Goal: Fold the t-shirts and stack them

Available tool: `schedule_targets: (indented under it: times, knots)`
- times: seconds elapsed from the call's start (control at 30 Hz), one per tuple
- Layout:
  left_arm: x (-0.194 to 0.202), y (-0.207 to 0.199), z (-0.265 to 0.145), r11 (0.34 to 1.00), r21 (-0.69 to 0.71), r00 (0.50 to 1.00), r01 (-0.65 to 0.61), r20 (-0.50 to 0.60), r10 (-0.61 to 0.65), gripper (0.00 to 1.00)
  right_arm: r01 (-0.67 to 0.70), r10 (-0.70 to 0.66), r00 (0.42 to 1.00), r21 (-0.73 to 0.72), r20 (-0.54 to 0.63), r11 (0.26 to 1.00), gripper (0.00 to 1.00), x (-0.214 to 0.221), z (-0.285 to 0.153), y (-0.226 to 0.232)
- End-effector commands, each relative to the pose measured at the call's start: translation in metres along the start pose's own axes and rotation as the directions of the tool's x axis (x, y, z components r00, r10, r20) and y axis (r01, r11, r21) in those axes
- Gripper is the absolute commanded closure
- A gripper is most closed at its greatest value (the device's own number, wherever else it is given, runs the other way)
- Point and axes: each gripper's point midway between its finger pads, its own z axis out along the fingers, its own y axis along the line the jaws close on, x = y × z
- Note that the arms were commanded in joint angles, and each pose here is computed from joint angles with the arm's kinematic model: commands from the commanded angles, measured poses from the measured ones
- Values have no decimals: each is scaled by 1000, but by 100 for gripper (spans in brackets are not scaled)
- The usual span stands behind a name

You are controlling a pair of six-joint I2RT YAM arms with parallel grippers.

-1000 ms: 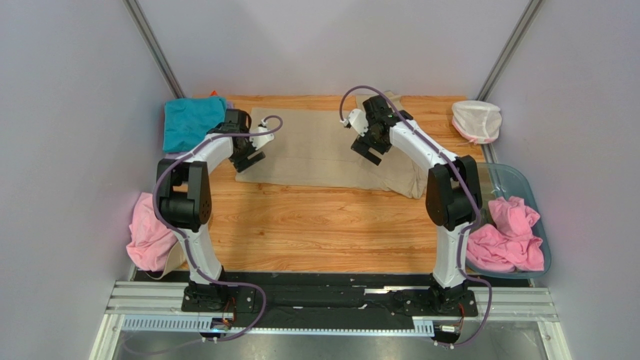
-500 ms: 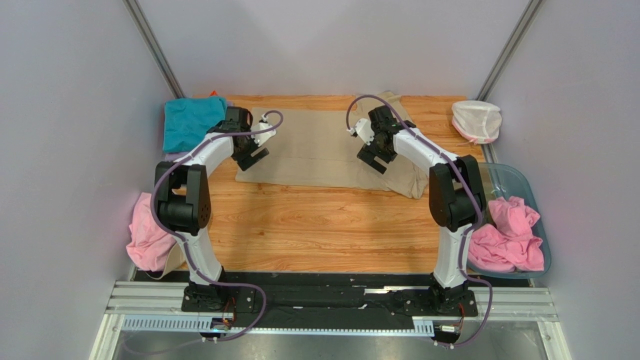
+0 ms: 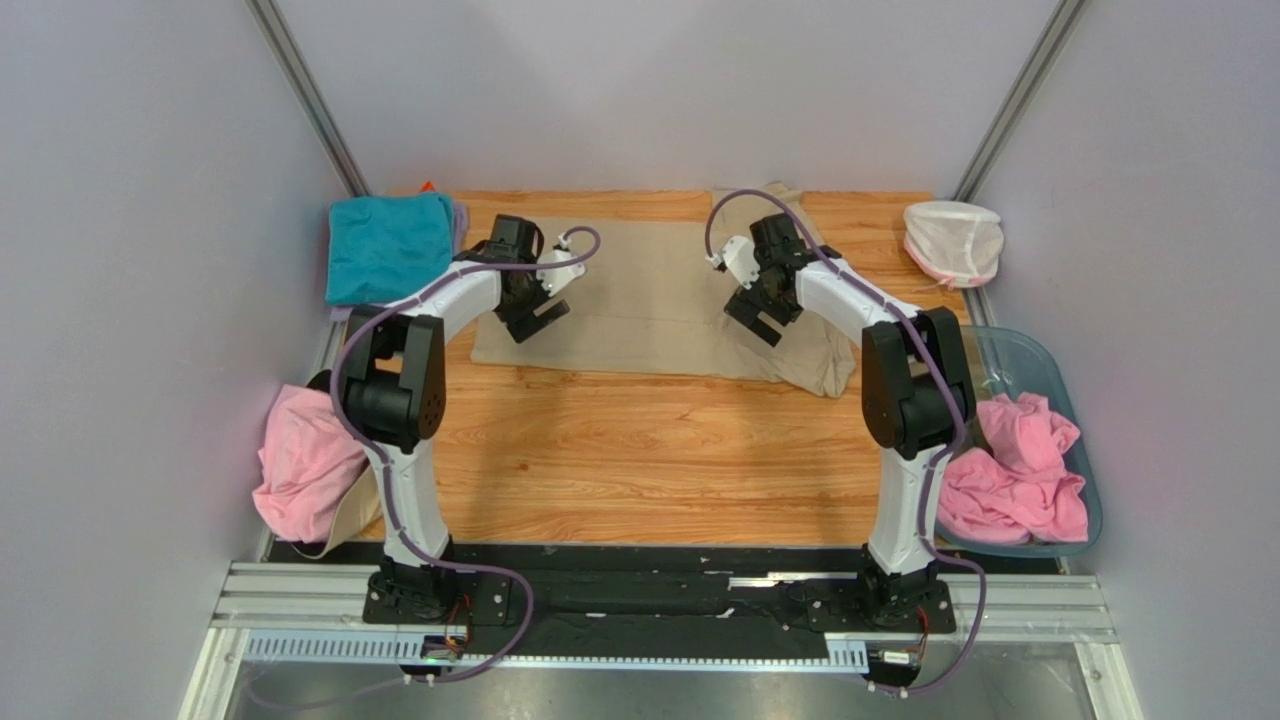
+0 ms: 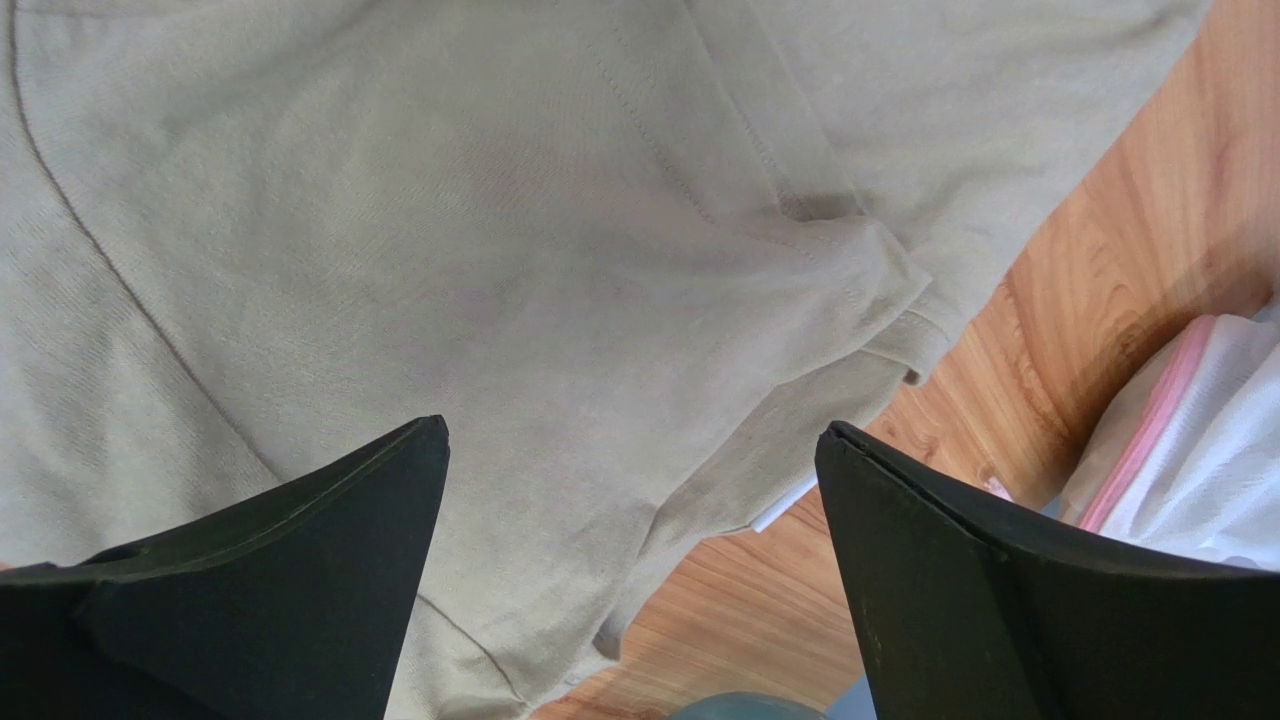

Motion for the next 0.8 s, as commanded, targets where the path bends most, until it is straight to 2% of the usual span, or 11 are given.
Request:
schedule_targets:
  times: [0.0,0.37,0.77]
  knots:
    - [0,2,10,1000,-14,1000,6,-16,-6,9,20,-20,1000,-3,-19,1000,1,10,18,8]
    - [33,-20,29,999,-1,993,-33,-111,33,9,48,-52,997,-56,-63,997,1,40,26,36]
    - [73,-54,7,999,2,983,-53,-176,53,9,81,-91,992,-121,-83,989,1,78,4,77]
